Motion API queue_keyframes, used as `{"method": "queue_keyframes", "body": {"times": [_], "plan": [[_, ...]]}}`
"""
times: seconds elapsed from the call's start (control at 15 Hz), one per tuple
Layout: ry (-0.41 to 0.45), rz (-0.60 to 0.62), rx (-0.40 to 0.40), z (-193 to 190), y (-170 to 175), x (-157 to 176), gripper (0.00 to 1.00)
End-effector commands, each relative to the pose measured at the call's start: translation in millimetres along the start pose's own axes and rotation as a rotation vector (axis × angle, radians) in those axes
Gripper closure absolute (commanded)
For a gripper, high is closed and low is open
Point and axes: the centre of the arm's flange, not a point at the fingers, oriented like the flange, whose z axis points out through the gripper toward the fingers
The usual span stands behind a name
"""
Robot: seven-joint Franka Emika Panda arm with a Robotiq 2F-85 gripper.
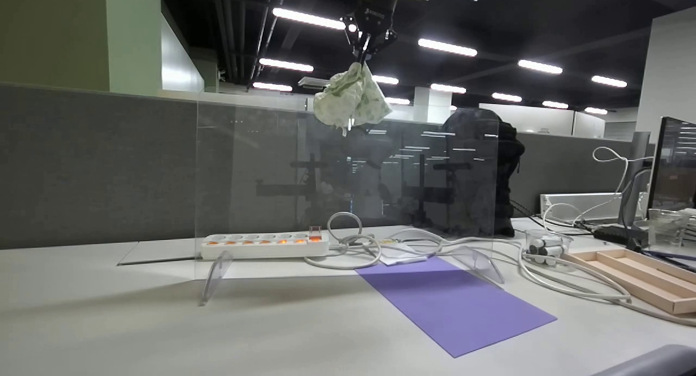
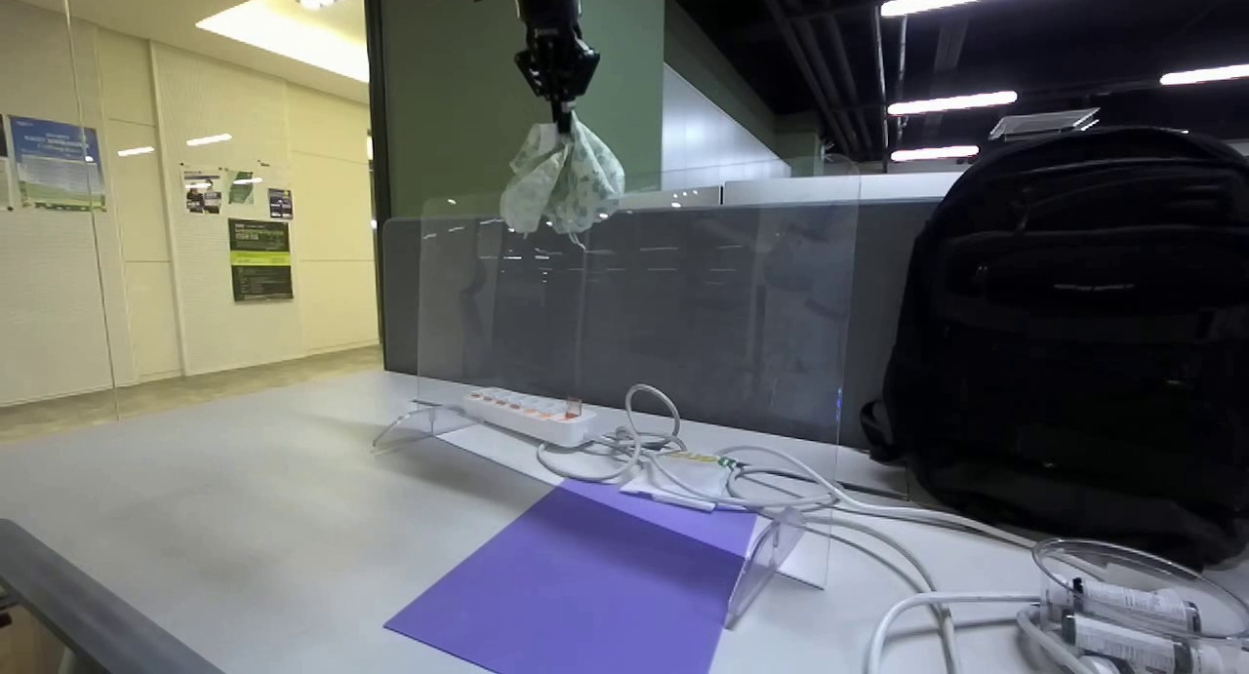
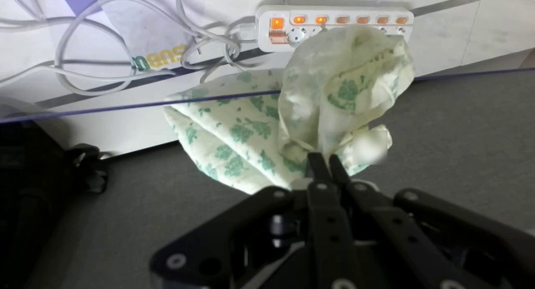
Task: Take the cloth off the table and hang it
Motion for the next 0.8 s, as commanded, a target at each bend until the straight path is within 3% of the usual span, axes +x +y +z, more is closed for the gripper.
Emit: {"method": "queue_keyframes", "body": {"times": [0.0, 0.27, 0.67, 0.73], "plan": [[-0.042, 0.007, 0.011, 7, 11, -2, 0.99], [-0.083, -0.029, 0.054, 13, 8, -7, 0.99], [-0.150, -0.091, 0.225, -2, -7, -12, 0.99], [-0.131, -0.082, 0.185, 12, -8, -13, 0.99]]}}
